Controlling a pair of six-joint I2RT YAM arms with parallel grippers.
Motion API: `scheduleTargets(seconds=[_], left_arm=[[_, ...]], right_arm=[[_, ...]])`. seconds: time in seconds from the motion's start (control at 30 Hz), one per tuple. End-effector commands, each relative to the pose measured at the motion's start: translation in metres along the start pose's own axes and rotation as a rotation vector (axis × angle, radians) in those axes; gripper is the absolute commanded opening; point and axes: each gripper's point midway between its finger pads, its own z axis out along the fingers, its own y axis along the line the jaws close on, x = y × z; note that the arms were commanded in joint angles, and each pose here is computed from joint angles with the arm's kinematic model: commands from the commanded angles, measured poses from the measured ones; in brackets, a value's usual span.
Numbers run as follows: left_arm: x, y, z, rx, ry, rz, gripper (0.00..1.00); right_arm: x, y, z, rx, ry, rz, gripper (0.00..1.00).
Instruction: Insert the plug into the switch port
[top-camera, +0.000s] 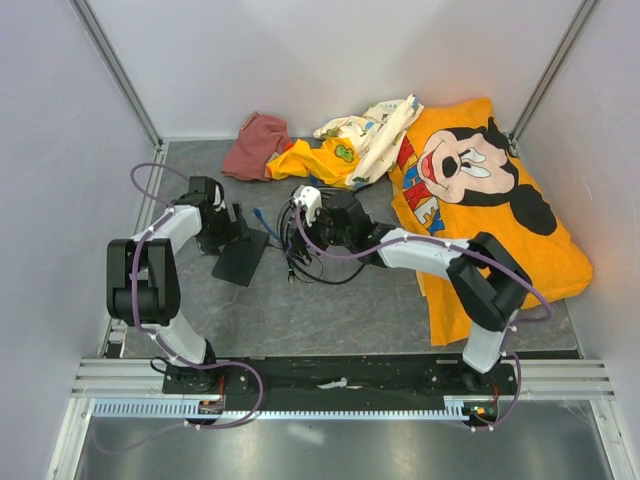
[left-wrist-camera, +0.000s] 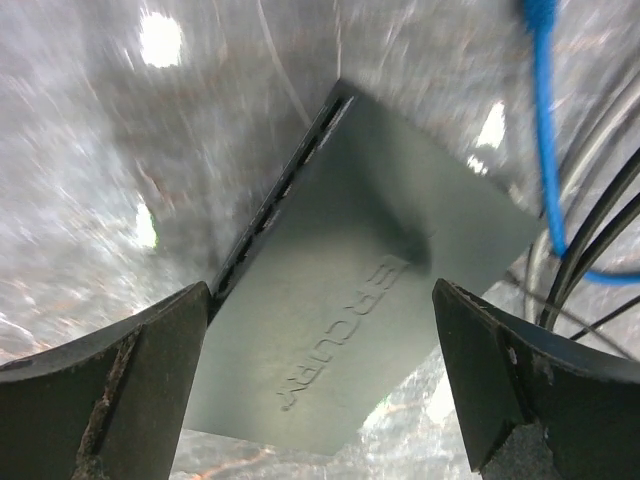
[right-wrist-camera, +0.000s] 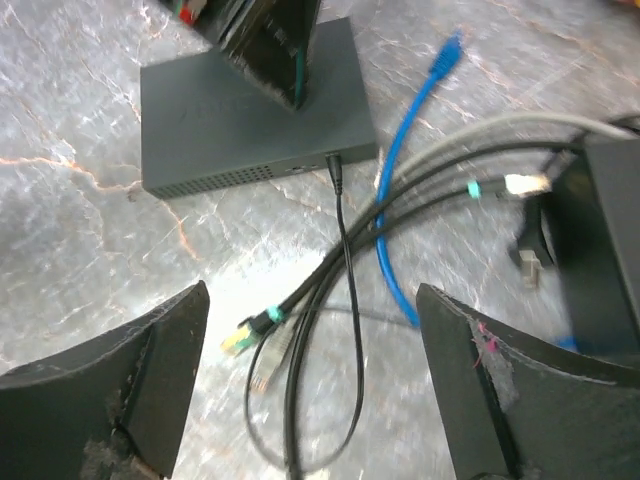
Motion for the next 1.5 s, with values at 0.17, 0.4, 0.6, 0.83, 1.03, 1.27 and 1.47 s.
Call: scheduleTargets(seconds=[0.17, 0.4, 0.6, 0.83, 1.03, 1.27, 1.47], left_arm=[[0.063, -0.019, -0.003, 0.094, 0.163, -0.106, 0.96], [0.12, -0.061, -0.016, 0.19, 0.209, -0.055, 0.9], [0.172, -0.11, -0.028, 0.25, 0.201, -0.022, 0.86], [0.2, -0.228, -0.058, 0.479, 0.16, 0.13, 0.84], [0.2, -0.267, -0.09, 0.607, 0.085, 0.203, 0.85], [0.131, -0.197, -0.104, 0.365, -0.191, 0.193, 0.85], [0.059, -0.172, -0.075, 0.213, -0.255, 0.15, 0.83]], right_arm=[[-0.019, 0.007, -0.065, 0.111, -0.1, 0.068, 0.93], [-0.012, 0.011, -0.096, 0.153, -0.106, 0.08, 0.93], [0.006, 0.004, -0.116, 0.24, -0.097, 0.125, 0.93], [0.025, -0.014, -0.148, 0.412, -0.089, 0.186, 0.93], [0.03, -0.017, -0.166, 0.454, -0.068, 0.151, 0.93], [0.026, -0.016, -0.186, 0.476, -0.064, 0.121, 0.94], [0.028, -0.017, -0.197, 0.505, -0.082, 0.121, 0.94]])
